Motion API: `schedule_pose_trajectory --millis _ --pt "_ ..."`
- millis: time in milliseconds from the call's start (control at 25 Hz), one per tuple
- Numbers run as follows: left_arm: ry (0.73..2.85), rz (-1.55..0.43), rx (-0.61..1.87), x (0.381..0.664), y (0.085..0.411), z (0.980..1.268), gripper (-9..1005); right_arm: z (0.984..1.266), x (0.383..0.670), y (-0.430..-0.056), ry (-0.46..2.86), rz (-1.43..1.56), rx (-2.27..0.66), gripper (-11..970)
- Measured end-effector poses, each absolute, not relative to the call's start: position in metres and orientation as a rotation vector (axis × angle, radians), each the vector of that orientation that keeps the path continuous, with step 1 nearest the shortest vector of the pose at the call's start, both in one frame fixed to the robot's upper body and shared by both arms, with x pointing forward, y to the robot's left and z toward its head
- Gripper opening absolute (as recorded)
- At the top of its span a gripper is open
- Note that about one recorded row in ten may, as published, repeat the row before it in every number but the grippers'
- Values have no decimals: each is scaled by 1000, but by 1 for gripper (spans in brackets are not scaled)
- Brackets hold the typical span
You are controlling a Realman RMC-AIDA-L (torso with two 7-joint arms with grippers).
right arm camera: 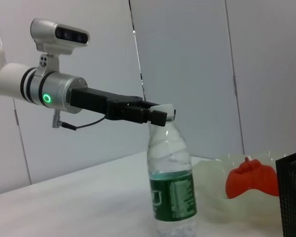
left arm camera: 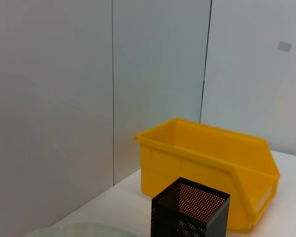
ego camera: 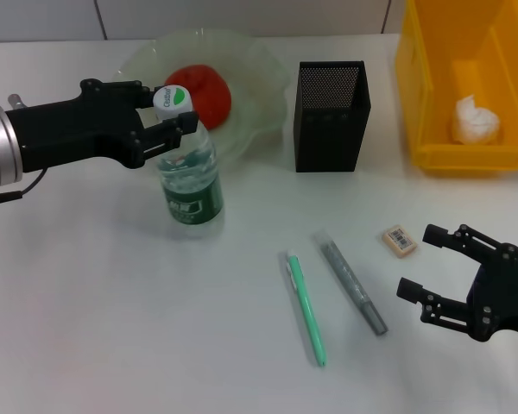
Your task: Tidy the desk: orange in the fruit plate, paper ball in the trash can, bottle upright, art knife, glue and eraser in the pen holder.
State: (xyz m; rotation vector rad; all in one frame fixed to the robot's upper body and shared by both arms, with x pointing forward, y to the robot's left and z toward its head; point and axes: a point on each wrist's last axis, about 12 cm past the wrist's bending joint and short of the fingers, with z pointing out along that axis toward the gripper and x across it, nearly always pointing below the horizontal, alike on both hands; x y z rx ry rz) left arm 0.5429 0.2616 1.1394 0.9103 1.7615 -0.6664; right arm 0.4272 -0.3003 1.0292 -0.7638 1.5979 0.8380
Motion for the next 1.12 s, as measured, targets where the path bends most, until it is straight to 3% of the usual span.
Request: schedule_pose_trajectory --millis 920,1120 --pt "1754 -677 909 541 260 1130 516 1032 430 -301 1609 859 -750 835" --pt "1713 -656 898 540 264 1136 773 1040 434 -305 1612 869 -743 835"
